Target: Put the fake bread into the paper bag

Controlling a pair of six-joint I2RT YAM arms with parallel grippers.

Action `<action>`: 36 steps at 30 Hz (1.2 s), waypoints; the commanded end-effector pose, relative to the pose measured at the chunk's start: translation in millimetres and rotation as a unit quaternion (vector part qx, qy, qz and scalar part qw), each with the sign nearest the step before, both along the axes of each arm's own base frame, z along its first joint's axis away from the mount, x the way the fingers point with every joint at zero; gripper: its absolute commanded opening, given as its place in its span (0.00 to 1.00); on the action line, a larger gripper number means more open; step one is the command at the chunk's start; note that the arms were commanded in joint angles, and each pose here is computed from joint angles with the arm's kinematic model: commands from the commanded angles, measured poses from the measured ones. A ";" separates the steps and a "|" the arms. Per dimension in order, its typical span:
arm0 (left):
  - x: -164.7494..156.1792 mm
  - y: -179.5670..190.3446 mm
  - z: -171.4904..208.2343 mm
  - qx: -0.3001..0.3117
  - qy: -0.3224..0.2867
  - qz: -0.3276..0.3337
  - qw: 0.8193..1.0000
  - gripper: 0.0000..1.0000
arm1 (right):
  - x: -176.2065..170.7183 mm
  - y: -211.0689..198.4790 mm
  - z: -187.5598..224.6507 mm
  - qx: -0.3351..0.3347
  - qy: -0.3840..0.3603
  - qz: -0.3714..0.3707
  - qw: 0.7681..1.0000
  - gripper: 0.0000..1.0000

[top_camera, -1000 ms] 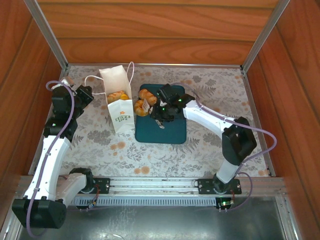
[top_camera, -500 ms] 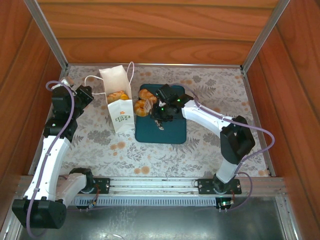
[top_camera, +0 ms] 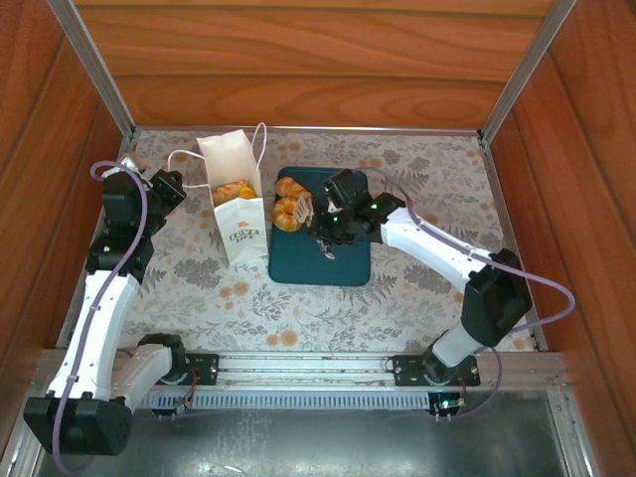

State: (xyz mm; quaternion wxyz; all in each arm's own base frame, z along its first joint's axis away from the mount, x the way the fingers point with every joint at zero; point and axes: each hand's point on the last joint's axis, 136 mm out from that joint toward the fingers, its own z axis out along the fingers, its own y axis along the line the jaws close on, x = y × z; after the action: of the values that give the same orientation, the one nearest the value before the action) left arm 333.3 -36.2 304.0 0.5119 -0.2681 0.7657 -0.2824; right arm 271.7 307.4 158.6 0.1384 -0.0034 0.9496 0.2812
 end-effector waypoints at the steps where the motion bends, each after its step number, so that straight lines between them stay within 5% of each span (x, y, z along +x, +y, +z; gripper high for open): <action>1: -2.7 2.9 11.5 0.005 -0.013 0.003 1.000 0.00 | -4.5 -2.5 17.4 0.023 -0.016 -0.007 1.000 0.18; 9: -3.8 3.2 12.3 0.006 -0.014 0.004 1.000 0.00 | -15.2 -28.3 52.3 0.039 -0.055 -0.033 0.997 0.18; 25: -3.1 3.0 12.9 0.004 -0.013 0.003 1.000 0.00 | -10.4 -55.9 186.4 0.097 -0.208 -0.056 0.972 0.19; 36: -2.4 2.7 13.6 0.004 -0.013 0.003 1.000 0.00 | -17.3 -43.9 273.8 0.160 -0.309 0.004 0.937 0.20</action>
State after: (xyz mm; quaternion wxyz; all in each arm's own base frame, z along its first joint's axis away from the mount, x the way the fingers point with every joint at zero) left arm 332.3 -36.2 305.3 0.5133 -0.2676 0.7647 -0.2829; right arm 254.7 257.0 385.5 0.3739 -0.0335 0.8451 0.3805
